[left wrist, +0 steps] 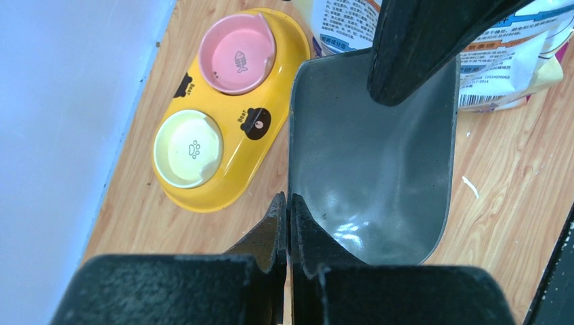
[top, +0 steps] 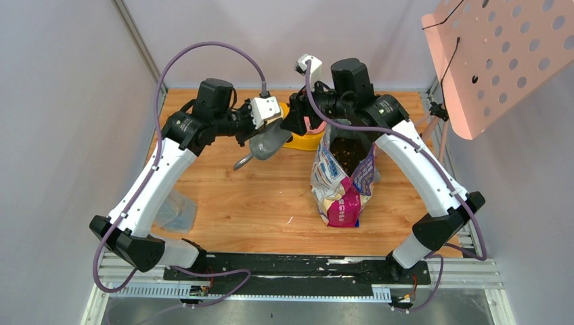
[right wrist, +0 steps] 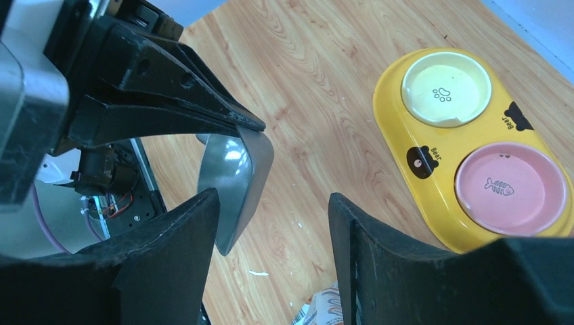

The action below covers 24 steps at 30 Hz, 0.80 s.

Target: Serve the pet food

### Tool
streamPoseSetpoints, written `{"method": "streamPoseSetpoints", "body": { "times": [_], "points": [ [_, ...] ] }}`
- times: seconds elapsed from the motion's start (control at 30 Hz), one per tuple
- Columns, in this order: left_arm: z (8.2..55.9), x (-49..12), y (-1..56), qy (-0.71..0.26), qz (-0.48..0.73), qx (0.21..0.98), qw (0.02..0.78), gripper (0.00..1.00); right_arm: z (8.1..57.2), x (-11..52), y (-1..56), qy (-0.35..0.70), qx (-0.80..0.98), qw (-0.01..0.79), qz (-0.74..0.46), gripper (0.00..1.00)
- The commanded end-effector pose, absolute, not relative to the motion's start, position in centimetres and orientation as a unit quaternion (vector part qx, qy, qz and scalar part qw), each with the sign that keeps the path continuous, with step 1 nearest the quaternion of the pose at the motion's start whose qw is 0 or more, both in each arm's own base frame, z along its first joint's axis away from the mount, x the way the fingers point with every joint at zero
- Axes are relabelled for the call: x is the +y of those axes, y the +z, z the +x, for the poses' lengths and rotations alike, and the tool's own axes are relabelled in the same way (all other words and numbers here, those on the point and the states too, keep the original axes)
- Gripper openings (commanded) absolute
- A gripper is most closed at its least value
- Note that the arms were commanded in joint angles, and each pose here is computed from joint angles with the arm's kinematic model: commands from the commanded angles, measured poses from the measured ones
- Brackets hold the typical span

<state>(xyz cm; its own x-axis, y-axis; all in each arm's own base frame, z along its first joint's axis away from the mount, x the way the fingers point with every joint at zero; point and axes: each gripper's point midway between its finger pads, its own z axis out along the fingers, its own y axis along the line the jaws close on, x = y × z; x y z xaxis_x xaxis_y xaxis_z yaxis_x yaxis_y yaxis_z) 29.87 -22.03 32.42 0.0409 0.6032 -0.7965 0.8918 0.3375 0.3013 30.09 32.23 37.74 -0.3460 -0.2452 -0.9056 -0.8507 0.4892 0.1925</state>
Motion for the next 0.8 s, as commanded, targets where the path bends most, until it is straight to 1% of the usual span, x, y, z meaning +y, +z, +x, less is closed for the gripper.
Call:
{"method": "streamPoseSetpoints", "body": {
  "times": [0.0,0.13,0.23,0.4,0.43,0.6,0.77],
  "points": [
    [29.9,-22.2,35.0,-0.13,0.572,0.641,0.495,0.0,30.0,32.9,38.4,0.347,0.73,0.453,-0.376,0.61],
    [30.2,-22.2,35.5,-0.117,0.569,0.637,0.507,0.0,30.0,33.0,37.6,0.351,0.74,0.44,-0.368,0.61],
    [30.4,-22.1,36.0,-0.108,0.563,0.635,0.518,0.0,29.6,33.2,37.0,0.364,0.751,0.423,-0.352,0.57],
    [30.3,-22.2,36.0,-0.112,0.561,0.633,0.522,0.0,29.1,33.4,36.3,0.379,0.759,0.404,-0.342,0.4],
    [30.1,-22.2,36.0,-0.117,0.559,0.634,0.521,0.0,29.0,33.5,36.3,0.383,0.759,0.402,-0.341,0.38],
    [29.7,-22.3,36.0,-0.126,0.557,0.634,0.521,0.0,29.4,33.6,36.0,0.381,0.764,0.401,-0.332,0.37],
    [29.7,-22.2,35.6,-0.124,0.558,0.636,0.518,0.0,29.6,33.7,35.5,0.378,0.77,0.398,-0.326,0.31]
  ]
}}
